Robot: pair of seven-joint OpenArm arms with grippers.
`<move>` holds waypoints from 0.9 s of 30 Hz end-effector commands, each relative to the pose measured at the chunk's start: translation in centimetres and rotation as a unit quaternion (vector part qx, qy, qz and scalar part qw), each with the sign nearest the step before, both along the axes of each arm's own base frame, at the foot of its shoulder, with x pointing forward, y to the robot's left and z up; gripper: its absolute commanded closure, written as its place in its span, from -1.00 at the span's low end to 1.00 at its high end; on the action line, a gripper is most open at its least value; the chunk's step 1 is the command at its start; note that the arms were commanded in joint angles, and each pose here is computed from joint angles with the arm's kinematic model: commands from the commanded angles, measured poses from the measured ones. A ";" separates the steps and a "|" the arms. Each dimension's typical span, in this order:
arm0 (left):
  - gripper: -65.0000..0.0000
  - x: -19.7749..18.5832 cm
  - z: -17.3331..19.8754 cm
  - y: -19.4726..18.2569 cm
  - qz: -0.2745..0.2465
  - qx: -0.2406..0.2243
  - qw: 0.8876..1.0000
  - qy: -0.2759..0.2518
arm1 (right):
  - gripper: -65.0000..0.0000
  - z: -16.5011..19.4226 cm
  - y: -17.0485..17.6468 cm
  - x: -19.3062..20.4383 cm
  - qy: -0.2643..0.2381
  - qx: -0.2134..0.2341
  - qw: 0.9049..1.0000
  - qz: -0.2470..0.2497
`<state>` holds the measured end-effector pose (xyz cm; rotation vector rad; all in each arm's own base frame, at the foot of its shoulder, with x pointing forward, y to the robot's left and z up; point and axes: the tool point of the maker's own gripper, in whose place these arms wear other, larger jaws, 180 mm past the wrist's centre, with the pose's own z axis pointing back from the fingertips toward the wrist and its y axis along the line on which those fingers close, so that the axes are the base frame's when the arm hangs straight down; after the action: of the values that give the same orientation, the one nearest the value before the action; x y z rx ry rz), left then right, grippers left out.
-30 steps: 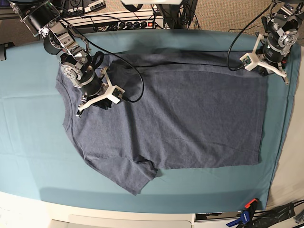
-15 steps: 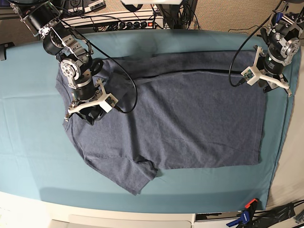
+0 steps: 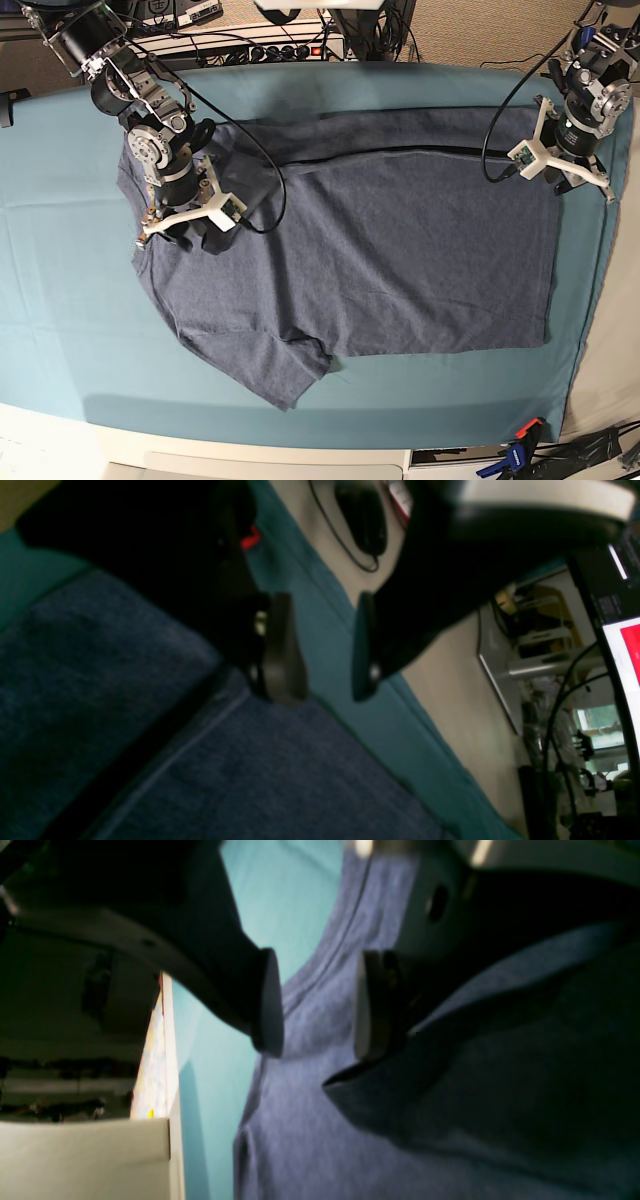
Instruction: Fold the T-shirt properly
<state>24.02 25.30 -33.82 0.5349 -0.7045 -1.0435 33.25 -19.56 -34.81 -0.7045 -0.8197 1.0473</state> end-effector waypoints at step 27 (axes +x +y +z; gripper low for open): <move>0.35 -8.2 -2.0 -1.9 -0.021 0.010 0.992 0.121 | 0.24 4.5 -0.5 -16.4 0.111 -0.122 0.981 0.102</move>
<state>15.33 23.26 -36.52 0.3825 -0.4765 -1.1265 16.15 -19.90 -31.30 -0.6670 -0.5544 1.4043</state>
